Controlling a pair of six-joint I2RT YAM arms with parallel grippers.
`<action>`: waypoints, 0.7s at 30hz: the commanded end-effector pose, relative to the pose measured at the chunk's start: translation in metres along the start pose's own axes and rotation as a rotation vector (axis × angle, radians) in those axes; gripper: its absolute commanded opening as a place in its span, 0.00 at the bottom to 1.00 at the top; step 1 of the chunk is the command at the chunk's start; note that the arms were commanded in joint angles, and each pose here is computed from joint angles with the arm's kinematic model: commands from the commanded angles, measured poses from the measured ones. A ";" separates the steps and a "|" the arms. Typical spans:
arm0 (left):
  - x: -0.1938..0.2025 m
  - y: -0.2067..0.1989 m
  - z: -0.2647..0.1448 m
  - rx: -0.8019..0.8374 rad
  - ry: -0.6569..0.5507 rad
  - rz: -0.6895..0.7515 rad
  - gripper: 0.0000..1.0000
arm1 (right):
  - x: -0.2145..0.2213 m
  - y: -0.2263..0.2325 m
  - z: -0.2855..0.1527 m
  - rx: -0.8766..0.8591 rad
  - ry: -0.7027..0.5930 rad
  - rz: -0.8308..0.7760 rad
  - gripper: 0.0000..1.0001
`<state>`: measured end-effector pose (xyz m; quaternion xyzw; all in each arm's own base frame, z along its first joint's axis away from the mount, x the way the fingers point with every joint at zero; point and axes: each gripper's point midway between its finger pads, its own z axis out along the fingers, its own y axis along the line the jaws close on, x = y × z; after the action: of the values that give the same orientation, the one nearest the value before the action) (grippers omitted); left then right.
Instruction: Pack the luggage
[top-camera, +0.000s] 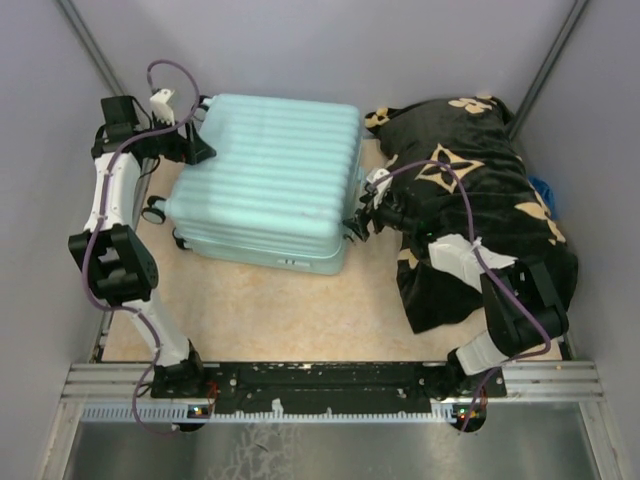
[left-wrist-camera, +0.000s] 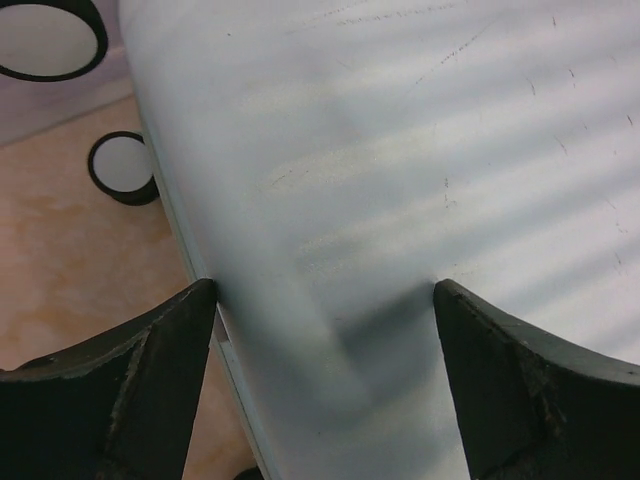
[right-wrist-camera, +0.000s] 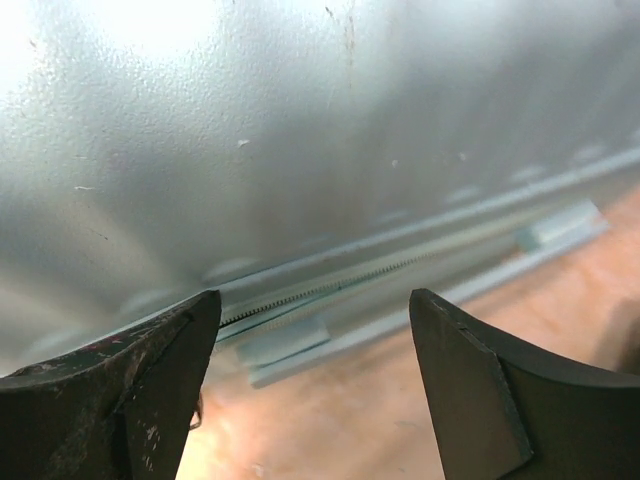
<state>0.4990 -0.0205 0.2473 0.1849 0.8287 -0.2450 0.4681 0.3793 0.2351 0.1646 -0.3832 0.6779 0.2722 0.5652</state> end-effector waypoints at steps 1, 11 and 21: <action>0.050 -0.019 0.055 0.103 0.165 0.097 0.91 | -0.023 0.119 0.005 -0.390 -0.053 0.022 0.81; 0.006 -0.019 0.033 0.026 0.073 0.221 0.95 | -0.021 0.119 -0.017 -0.356 -0.039 0.107 0.77; -0.014 -0.051 -0.007 0.017 0.015 0.339 1.00 | -0.002 0.147 -0.035 -0.399 -0.034 0.186 0.59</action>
<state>0.5037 -0.0483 0.2732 0.3007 0.7892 -0.1615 0.5105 0.2476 0.2823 0.1547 -0.4231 0.6541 0.4405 0.4463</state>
